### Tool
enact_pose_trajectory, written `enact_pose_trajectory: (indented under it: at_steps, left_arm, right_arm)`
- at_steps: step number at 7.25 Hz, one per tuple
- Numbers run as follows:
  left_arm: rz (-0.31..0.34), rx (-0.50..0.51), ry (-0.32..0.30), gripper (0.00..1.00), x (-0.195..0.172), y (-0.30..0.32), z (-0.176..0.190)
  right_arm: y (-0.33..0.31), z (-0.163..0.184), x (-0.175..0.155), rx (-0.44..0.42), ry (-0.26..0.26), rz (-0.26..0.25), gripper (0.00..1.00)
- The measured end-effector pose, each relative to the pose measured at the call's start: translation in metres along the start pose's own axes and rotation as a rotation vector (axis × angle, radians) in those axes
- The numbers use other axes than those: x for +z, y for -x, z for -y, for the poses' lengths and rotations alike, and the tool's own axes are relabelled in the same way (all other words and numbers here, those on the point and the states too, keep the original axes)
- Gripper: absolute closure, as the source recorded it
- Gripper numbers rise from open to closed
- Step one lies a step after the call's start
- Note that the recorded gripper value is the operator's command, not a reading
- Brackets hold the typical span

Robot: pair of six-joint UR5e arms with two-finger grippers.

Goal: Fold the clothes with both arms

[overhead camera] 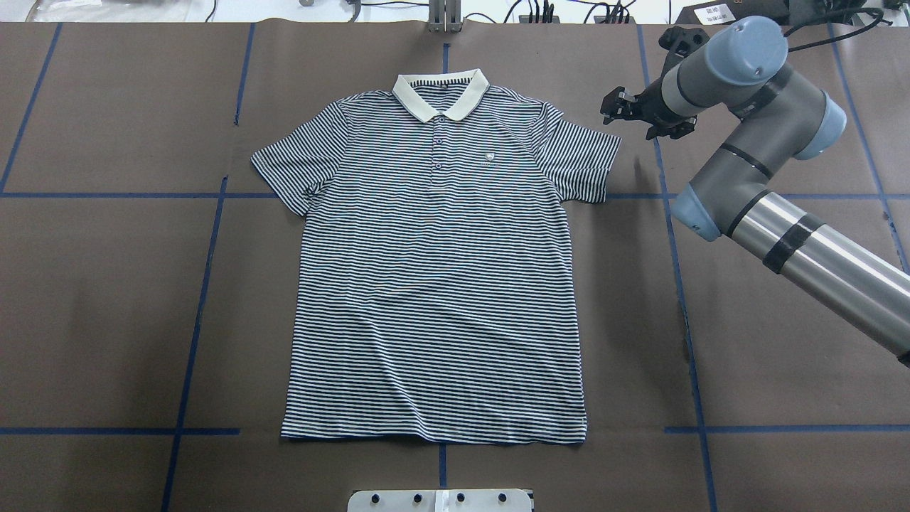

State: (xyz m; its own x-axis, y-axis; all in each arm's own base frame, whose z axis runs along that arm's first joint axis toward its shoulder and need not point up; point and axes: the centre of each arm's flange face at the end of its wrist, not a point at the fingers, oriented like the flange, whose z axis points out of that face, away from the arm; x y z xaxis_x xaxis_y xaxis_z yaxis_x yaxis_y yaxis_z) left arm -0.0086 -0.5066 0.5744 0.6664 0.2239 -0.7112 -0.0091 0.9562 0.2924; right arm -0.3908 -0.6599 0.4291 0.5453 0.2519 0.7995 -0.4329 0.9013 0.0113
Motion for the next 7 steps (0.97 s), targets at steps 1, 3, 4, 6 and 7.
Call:
enact_pose_trajectory:
  at_steps: [1,3,4,6,7]
  left_arm:
    - [-0.001,0.001,-0.001,0.0,0.0,-0.001,0.0]
    - [-0.002,0.004,-0.001,0.0,0.0,-0.002,0.0]
    - [-0.003,0.004,-0.001,0.0,0.0,-0.002,0.0]
    - [-0.003,0.007,-0.004,0.0,-0.001,-0.003,0.001]
    - [-0.004,0.011,-0.008,0.0,-0.003,-0.005,0.001]
  right_arm:
    - [0.001,-0.004,0.012,-0.001,-0.02,-0.015,0.38]
    - [0.0,-0.009,0.024,-0.004,-0.029,-0.033,1.0]
    - [0.002,-0.009,0.025,-0.004,-0.029,-0.034,1.0]
    - [0.009,-0.009,0.023,-0.007,-0.03,-0.027,1.0]
    - [0.014,-0.009,0.02,-0.009,-0.03,-0.019,1.0]
